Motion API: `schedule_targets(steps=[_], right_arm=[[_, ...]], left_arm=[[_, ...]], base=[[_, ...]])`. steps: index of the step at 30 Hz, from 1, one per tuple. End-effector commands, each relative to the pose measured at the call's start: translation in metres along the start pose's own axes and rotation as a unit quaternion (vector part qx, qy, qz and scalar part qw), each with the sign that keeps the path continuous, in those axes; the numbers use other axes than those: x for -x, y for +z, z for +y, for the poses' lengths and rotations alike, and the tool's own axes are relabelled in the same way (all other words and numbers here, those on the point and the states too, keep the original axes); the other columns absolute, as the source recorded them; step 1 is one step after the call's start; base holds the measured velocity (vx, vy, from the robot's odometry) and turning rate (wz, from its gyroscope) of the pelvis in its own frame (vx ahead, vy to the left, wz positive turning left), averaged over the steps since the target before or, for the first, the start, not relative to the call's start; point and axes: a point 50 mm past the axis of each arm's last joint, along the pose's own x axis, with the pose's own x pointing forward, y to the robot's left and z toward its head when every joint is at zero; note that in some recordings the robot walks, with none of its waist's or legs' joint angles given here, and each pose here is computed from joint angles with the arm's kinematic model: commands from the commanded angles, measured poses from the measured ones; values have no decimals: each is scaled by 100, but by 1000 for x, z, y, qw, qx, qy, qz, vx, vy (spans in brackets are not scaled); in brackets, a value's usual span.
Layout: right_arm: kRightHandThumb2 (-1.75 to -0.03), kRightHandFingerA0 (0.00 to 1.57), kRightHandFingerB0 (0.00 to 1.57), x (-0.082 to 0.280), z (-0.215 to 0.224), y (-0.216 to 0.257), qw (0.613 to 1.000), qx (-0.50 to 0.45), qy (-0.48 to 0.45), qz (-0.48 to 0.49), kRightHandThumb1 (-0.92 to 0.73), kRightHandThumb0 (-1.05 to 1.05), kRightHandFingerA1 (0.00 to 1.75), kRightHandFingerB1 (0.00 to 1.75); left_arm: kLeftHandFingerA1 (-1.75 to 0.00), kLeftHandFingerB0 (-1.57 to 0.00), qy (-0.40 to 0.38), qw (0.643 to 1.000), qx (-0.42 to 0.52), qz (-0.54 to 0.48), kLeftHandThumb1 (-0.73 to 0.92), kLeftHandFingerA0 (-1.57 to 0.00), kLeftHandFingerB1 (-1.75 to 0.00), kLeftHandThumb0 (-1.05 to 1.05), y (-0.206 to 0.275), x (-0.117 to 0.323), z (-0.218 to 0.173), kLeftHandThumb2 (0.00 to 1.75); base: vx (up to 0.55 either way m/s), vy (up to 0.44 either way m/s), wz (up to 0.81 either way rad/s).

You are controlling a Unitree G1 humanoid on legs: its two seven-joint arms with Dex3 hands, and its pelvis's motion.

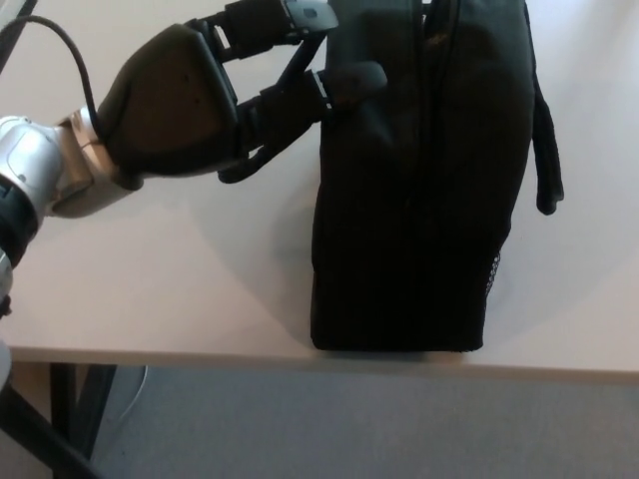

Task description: A lunch bag is kept on the middle of the desk and the robot uses both its hands to grab the opening of the bag from the left and right and moves its hands away from each other to spread the bag open

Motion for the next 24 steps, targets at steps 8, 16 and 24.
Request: schedule_targets(steps=[8,16,24], right_arm=[[-56,89,33,2,6,27,990,-55,-104,-72,-51,-32,119,32],[-54,81,33,20,13,53,982,-99,-105,-124,-48,-27,45,32],[-55,96,34,59,17,93,967,-127,-65,-209,-49,-32,75,32]], left_arm=[[-44,-11,-29,999,29,-4,50,-47,-28,-5,12,11,-9,55],[-46,-11,-45,999,31,2,48,-46,-18,-3,13,15,-10,61],[-50,-19,-48,998,27,5,48,-45,-30,-11,10,21,-7,55]], base=[[0,0,0],[0,0,0],[0,0,0]])
